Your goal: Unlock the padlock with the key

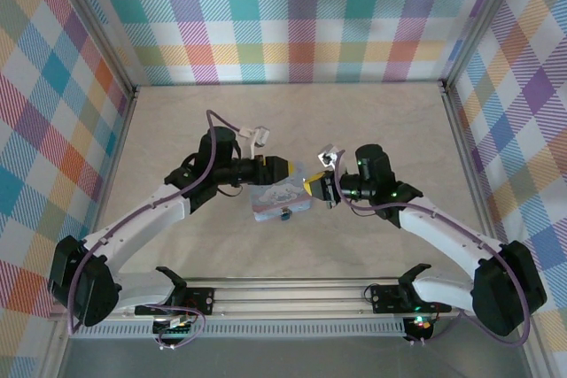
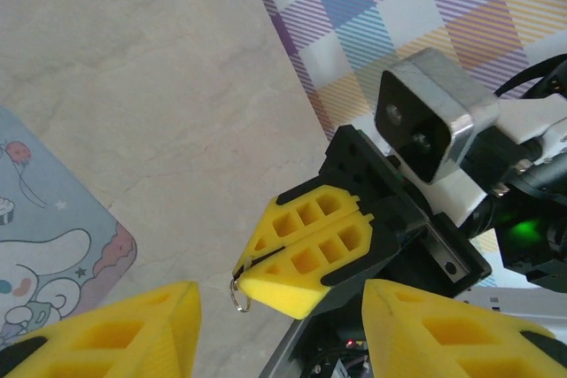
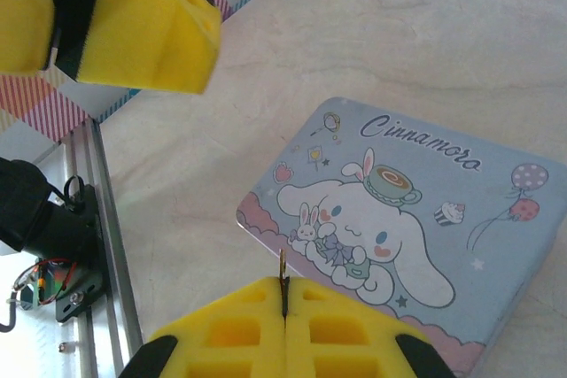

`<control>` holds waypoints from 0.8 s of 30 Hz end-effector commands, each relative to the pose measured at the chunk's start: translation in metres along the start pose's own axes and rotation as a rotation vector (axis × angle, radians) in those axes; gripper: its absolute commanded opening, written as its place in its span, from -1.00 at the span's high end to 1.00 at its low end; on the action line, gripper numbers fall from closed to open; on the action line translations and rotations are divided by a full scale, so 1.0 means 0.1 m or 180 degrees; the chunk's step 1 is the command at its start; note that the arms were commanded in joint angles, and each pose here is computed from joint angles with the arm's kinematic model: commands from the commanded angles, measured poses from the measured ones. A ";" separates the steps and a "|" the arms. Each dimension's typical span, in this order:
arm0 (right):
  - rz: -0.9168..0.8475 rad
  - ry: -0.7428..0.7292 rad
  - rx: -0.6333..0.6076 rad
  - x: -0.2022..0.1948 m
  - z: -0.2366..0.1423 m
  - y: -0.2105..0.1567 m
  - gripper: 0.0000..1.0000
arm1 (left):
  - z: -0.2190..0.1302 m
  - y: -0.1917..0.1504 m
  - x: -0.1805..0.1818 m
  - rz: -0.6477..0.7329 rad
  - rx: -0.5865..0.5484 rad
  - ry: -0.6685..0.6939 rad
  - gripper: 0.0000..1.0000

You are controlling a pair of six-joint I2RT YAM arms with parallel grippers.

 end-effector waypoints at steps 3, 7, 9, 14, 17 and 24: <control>-0.0416 -0.0364 -0.0018 0.00 0.01 0.13 0.99 | 0.05 0.07 -0.11 -0.0061 -0.0042 -0.0079 -0.02; -0.0984 -0.1054 -0.0046 -0.05 -0.03 0.18 0.99 | 0.09 0.11 0.07 -0.0601 -0.0097 0.0328 0.01; -0.1343 -0.1298 -0.0089 -0.05 -0.06 0.23 0.99 | 0.13 0.11 0.13 -0.0903 -0.0063 0.0434 0.03; -0.2243 -0.1625 0.0054 0.00 -0.02 0.31 1.00 | 0.22 0.11 0.14 -0.1645 0.0004 0.0375 0.09; -0.2586 -0.1772 0.0146 -0.01 0.01 0.34 1.00 | 0.20 0.11 0.13 -0.1777 -0.0060 0.0415 0.09; -0.2853 -0.1819 0.0298 -0.01 0.13 0.35 1.00 | 0.20 0.08 0.18 -0.1955 -0.0106 0.0439 0.18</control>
Point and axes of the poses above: each hand's point on the last joint's axis, 136 mm out from that joint toward the fingers, its own z axis out along the fingers, its own x axis along the line the jaws close on, y = z × x, the point moved 4 cm from there along -z, back along the fingers, and after that the axes turned 8 degrees about -z, right-handed, at the moved point
